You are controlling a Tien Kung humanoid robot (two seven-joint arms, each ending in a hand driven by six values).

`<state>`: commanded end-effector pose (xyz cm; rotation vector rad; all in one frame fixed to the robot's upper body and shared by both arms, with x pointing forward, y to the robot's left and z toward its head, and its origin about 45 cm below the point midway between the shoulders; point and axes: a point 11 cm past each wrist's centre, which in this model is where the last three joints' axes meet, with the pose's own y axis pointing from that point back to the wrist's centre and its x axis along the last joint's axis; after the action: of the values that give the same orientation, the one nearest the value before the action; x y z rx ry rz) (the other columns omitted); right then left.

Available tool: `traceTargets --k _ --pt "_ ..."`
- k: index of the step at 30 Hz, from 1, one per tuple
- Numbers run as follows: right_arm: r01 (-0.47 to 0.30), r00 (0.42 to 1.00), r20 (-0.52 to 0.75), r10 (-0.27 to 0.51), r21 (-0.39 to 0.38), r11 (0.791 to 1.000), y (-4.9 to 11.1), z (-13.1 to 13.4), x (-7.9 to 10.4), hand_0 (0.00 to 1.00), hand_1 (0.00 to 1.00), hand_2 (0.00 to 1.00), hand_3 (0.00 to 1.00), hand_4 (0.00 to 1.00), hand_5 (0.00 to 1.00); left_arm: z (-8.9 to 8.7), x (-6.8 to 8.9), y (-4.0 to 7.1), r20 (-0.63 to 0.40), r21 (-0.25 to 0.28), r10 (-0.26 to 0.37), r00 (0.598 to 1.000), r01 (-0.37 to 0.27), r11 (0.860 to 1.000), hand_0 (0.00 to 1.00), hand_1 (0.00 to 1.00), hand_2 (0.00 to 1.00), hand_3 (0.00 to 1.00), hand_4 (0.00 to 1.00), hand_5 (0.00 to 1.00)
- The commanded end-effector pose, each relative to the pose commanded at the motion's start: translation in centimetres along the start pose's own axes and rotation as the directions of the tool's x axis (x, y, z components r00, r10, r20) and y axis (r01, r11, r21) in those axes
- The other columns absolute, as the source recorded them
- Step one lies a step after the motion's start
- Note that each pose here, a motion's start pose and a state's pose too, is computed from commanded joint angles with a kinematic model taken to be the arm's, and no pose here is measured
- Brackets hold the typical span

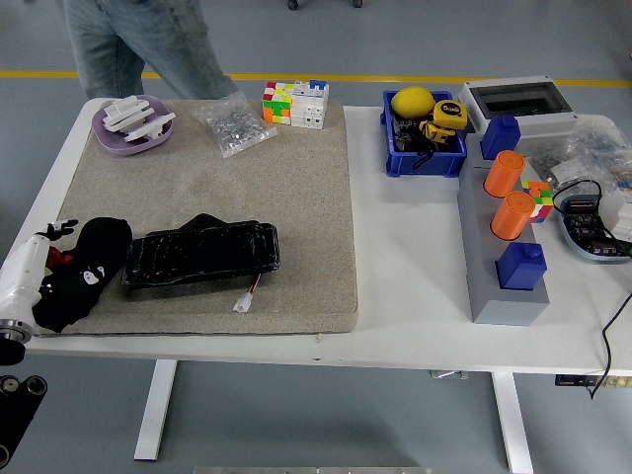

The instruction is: Pick the rag up,wipe the panel,place it on the desk

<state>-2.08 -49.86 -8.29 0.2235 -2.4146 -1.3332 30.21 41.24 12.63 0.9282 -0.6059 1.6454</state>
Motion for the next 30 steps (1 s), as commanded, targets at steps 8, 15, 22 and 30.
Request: traceTargets --k 8,15,22,30 --pt "-0.009 1.0 0.003 0.009 -0.004 1.0 0.0 0.1 0.2 0.693 0.605 0.582 0.569 0.983 0.425 2.2 2.9 0.7 -0.179 -0.077 0.063 0.982 -0.078 0.994 0.785 0.844 0.836 0.832 0.998 0.459" --pt "-0.017 1.0 -0.002 0.017 -0.017 1.0 0.0 0.5 0.4 0.694 0.605 0.58 0.568 0.982 0.422 5.4 4.4 0.2 -0.485 -0.141 -0.002 0.875 -0.076 0.987 0.734 0.792 0.788 0.801 0.998 0.473" --pt "-0.021 1.0 -0.017 0.02 -0.026 0.999 0.0 0.8 0.4 0.694 0.604 0.581 0.568 0.982 0.421 8.1 3.2 -0.5 -0.751 -0.199 -0.128 0.647 -0.037 0.979 0.709 0.763 0.758 0.757 0.998 0.48" --pt "-0.013 0.999 -0.034 0.012 -0.03 0.999 0.1 0.7 -0.1 0.694 0.604 0.582 0.567 0.982 0.419 9.3 2.2 -0.4 -0.928 -0.24 -0.221 0.3 -0.028 0.97 0.692 0.748 0.743 0.741 0.998 0.481"
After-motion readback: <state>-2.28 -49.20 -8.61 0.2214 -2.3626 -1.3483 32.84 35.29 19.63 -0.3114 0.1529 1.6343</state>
